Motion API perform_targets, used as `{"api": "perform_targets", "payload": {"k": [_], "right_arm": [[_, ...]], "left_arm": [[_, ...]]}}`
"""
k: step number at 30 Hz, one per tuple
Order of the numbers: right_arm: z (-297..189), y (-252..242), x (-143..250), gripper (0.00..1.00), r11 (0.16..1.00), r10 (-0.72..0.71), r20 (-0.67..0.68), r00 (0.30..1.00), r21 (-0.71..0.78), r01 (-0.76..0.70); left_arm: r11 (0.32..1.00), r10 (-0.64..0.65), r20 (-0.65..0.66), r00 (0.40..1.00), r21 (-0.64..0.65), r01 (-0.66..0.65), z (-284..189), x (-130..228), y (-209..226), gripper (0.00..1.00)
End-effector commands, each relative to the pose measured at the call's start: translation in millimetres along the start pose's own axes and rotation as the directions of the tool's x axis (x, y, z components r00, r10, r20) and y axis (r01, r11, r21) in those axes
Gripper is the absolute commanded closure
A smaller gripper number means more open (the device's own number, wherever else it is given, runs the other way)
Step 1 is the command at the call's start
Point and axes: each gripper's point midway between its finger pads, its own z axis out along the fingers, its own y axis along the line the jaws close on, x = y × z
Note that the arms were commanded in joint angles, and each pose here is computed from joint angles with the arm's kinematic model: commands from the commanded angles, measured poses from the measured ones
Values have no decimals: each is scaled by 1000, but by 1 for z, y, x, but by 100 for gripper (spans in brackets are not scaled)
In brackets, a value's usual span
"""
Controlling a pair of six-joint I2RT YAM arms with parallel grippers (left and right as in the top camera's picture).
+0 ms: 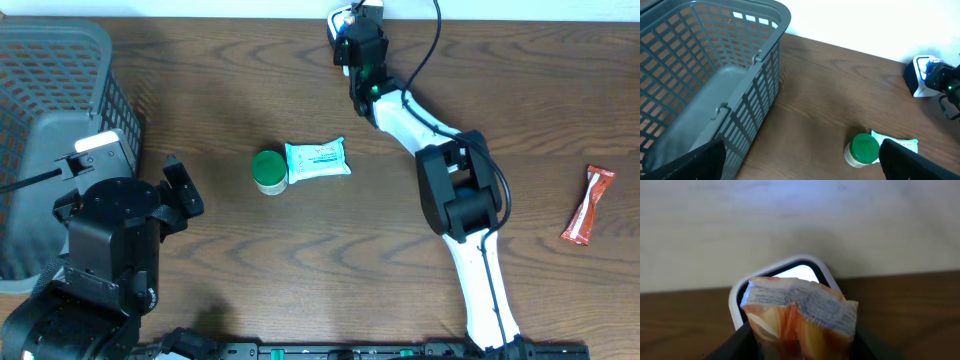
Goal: Scan the item barcode
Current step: 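Hold the orange pack under the scanner with the right gripper, then carry the orange pack right and set it beside the bar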
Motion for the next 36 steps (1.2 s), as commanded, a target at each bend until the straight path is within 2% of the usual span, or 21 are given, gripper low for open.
{"api": "perform_targets", "payload": {"k": [1, 5, 9, 12, 17, 20, 27, 36], "right_arm": [[-15, 7, -1, 58, 1000, -17, -57, 998, -4, 16], [-47, 5, -30, 62, 999, -35, -110, 993, 8, 36], [-97, -8, -42, 65, 999, -28, -254, 967, 30, 37], [-143, -37, -34, 67, 993, 37, -406, 913, 120, 13], [-182, -86, -18, 67, 970, 104, -548, 830, 241, 38], [-202, -134, -1, 67, 927, 222, -617, 755, 374, 33], [-229, -220, 11, 69, 838, 391, -649, 653, 544, 38], [-247, -336, 20, 64, 679, 596, -515, 616, 733, -44]], "left_arm": [[1000, -4, 5, 1000, -14, 4, 0, -1, 3, 2], [1000, -4, 5, 1000, -14, 4, 0, -1, 3, 2], [1000, -4, 5, 1000, -14, 4, 0, -1, 3, 2], [1000, -4, 5, 1000, -14, 4, 0, -1, 3, 2], [1000, -4, 5, 1000, -14, 4, 0, -1, 3, 2], [1000, -4, 5, 1000, -14, 4, 0, -1, 3, 2], [1000, -4, 5, 1000, -14, 4, 0, -1, 3, 2], [1000, -4, 5, 1000, -14, 4, 0, -1, 3, 2]]}}
